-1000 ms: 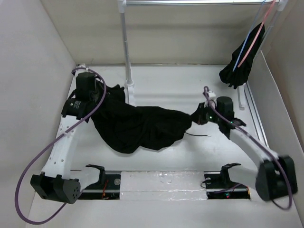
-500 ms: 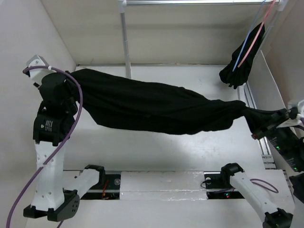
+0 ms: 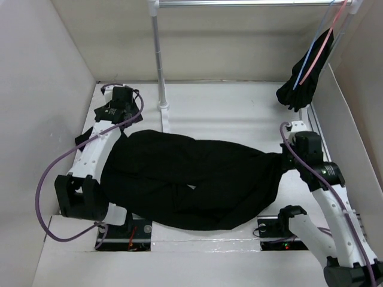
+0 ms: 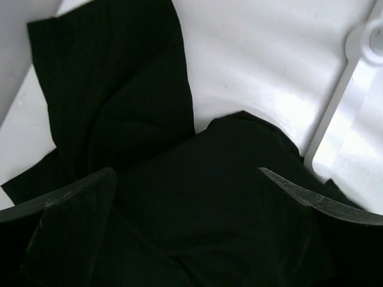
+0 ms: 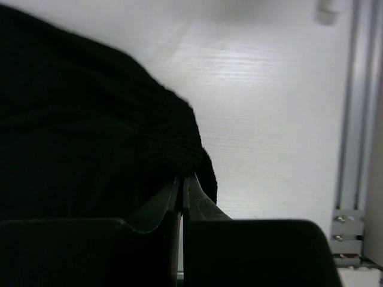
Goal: Place the trousers on the hanger
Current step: Flatten out the trousers at the center of the board.
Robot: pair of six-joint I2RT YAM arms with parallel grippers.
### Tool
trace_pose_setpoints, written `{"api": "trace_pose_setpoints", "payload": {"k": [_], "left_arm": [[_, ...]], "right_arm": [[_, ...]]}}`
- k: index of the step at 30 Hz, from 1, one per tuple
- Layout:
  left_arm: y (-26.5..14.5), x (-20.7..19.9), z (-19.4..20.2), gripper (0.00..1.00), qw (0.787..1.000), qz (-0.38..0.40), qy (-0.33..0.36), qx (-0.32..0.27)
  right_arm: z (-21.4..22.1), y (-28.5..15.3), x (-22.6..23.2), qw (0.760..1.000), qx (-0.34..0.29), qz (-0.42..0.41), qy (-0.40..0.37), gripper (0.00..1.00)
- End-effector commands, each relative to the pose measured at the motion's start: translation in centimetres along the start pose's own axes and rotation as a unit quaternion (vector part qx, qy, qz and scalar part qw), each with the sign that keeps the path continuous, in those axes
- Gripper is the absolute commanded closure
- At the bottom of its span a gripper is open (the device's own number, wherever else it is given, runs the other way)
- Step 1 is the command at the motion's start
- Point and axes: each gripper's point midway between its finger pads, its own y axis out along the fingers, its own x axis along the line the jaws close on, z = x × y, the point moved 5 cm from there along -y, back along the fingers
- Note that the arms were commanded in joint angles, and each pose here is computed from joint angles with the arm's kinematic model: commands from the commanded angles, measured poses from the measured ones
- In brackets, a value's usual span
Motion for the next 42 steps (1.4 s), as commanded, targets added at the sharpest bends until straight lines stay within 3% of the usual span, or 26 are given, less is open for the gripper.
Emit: {"api": "trace_pose_setpoints", "payload": {"k": [1,3,5,8,9,11,12,13,16,19,22,26,32,33,37,39,41,42], "left_arm": [[-2.6,-0.7,-1.9,0.01,0.997,0.062,-0.044,-0.032],[-1.9,-1.0,-0.6,0.01,0.997,0.068,-0.035,-0.005],[-0.5,-0.8,1.0,0.09,0.996,0.076,-0.041,0.028],[1.6,0.3,2.4,0.1,0.994,0.068,-0.071,0.039],[2.9,2.1,2.2,0.1,0.992,0.045,-0.111,0.039],[4.9,2.4,2.8,0.1,0.985,0.07,-0.143,0.065],[5.7,2.6,2.7,0.1,0.982,0.073,-0.158,0.07],[6.8,2.4,3.3,0.1,0.982,0.066,-0.155,0.088],[10.0,2.3,2.9,0.09,0.985,0.025,-0.146,0.087],[13.7,2.0,2.1,0.09,0.989,-0.016,-0.117,0.094],[17.3,0.7,-2.0,0.09,0.993,-0.039,-0.092,0.068],[20.2,1.3,-3.2,0.14,0.991,-0.077,-0.081,0.067],[24.1,0.8,-4.8,0.3,0.99,-0.102,-0.059,0.075],[24.7,0.7,-4.7,0.39,0.989,-0.105,-0.056,0.083],[25.7,1.0,-3.2,0.46,0.985,-0.127,-0.049,0.108],[25.9,1.4,-2.3,0.62,0.982,-0.139,-0.042,0.117],[26.1,1.7,-1.7,0.71,0.981,-0.147,-0.035,0.123],[26.2,1.9,-1.1,0.85,0.979,-0.154,-0.031,0.131]], "right_arm": [[-3.9,-3.5,-2.4,0.991,-0.117,0.06,0.02,1.0],[-4.2,-4.1,-3.1,0.989,-0.117,0.085,0.011,1.0],[-4.7,-4.5,-3.8,0.987,-0.122,0.108,0.0,1.0],[-4.8,-3.6,-4.4,0.985,-0.111,0.132,-0.012,1.0],[-4.8,-2.4,-4.1,0.987,-0.1,0.123,-0.024,1.0],[-4.4,-0.8,-3.8,0.991,-0.081,0.102,-0.028,1.0],[-3.9,1.6,-1.8,0.999,-0.039,0.016,-0.035,1.0],[-3.4,3.4,-2.1,1.0,-0.01,-0.003,-0.02,1.0],[-2.5,4.2,-2.1,0.998,-0.004,-0.063,0.022,1.0],[-2.1,3.0,-2.3,0.998,0.002,-0.048,0.026,1.0],[-0.8,3.5,-1.0,0.996,-0.004,-0.085,0.031,1.0],[-0.3,3.5,-0.3,0.994,-0.018,-0.106,0.037,1.0],[-0.3,4.3,-0.3,0.993,-0.012,-0.11,0.034,1.0],[-0.4,4.4,-0.3,0.993,-0.015,-0.109,0.033,1.0],[-1.1,4.4,-0.9,0.995,-0.017,-0.094,0.034,1.0],[-1.2,4.7,-1.1,0.995,-0.015,-0.088,0.034,1.0],[-1.3,4.9,-1.2,0.996,-0.015,-0.087,0.034,1.0],[-1.3,5.0,-1.2,0.996,-0.014,-0.087,0.034,1.0]]}}
